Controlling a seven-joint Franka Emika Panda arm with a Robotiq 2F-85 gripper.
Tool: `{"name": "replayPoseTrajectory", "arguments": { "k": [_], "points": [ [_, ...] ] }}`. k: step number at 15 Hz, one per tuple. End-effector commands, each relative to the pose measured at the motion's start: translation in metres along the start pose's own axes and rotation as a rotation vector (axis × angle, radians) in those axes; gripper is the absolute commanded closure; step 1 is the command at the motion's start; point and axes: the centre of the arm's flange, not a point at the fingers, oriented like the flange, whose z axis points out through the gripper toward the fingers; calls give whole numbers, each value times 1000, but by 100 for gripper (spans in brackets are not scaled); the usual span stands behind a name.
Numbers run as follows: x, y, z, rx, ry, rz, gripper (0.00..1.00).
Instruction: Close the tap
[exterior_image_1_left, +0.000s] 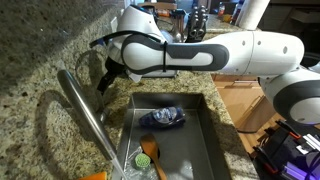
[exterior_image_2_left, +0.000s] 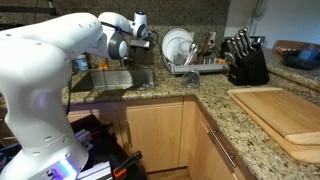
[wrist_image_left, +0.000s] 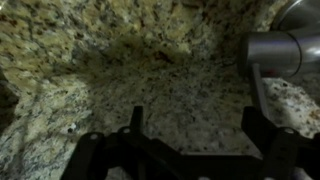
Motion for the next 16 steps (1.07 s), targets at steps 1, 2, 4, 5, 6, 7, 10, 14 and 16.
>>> {"name": "replayPoseTrajectory", "arguments": {
  "k": [1,2,4,5,6,7,10,14,16],
  "points": [
    [2,2,-1,11,29,14,0],
    [3,3,-2,16,44,22,0],
    [2,2,-1,39,50,29,0],
    [1,0,1,53,31,22,0],
    [-1,-3,2,56,-12,13,0],
    [2,2,-1,24,37,25,0],
    [-4,-1,4,23,-4,23,0],
    [-1,2,2,13,14,20,0],
    [-1,2,2,13,13,20,0]
  ]
}}
